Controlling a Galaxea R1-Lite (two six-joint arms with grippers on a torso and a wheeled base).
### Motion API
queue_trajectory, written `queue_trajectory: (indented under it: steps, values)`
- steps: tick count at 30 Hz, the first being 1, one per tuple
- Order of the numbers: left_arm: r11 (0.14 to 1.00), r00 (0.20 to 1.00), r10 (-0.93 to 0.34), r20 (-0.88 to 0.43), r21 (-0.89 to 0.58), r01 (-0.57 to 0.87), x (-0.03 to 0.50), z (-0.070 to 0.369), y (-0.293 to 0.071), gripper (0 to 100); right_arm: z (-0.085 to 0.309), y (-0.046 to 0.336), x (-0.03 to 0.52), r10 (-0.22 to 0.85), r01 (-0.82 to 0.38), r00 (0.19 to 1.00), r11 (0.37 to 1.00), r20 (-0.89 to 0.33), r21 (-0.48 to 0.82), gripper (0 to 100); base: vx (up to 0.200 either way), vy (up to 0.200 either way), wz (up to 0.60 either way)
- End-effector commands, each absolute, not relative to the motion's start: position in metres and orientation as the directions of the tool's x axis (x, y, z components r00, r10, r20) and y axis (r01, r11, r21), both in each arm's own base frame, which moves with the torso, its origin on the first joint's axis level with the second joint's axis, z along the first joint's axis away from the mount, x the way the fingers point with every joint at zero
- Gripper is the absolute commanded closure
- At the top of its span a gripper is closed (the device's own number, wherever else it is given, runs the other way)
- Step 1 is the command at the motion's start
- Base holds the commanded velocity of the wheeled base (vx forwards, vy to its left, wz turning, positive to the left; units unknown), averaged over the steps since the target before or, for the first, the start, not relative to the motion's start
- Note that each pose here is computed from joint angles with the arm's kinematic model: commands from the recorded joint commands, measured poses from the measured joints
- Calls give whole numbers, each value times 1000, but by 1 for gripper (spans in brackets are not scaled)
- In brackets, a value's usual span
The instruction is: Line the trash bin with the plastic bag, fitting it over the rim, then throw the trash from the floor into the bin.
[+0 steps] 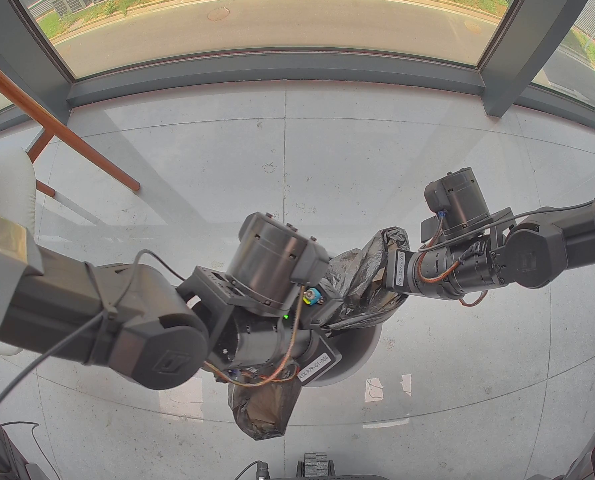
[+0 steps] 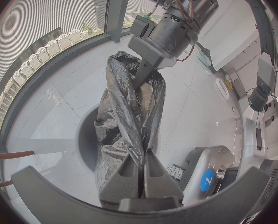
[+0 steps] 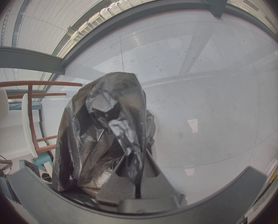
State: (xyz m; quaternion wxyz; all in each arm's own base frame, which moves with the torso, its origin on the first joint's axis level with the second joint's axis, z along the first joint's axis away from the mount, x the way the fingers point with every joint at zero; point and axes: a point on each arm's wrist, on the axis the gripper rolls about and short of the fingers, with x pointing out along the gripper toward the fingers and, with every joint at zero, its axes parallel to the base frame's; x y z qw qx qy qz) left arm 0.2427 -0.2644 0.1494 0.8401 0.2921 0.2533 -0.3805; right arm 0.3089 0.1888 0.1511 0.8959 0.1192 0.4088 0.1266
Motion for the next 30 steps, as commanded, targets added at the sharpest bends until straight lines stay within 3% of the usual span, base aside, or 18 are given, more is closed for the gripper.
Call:
queue_trajectory:
  steps: [1, 11, 19, 20, 30]
  values:
    - [524, 554, -494, -670, 278, 805, 244, 133, -286, 100, 145, 165, 308, 278, -128, 630, 958, -725, 256, 100, 0, 0, 0]
    - [528, 525, -489, -697, 243, 814, 230, 117, -307, 100, 117, 130, 286, 208, -175, 554, 976, -806, 132, 100, 0, 0, 0]
    - [523, 513, -482, -710, 237, 819, 229, 111, -307, 100, 115, 133, 289, 224, -186, 582, 973, -782, 140, 100, 0, 0, 0]
    - [525, 514, -484, -708, 235, 818, 230, 112, -307, 0, 115, 133, 290, 227, -187, 591, 972, -774, 142, 100, 0, 0, 0]
    - [542, 511, -466, -722, 224, 810, 237, 100, -314, 0, 109, 132, 285, 222, -186, 581, 973, -783, 139, 100, 0, 0, 0]
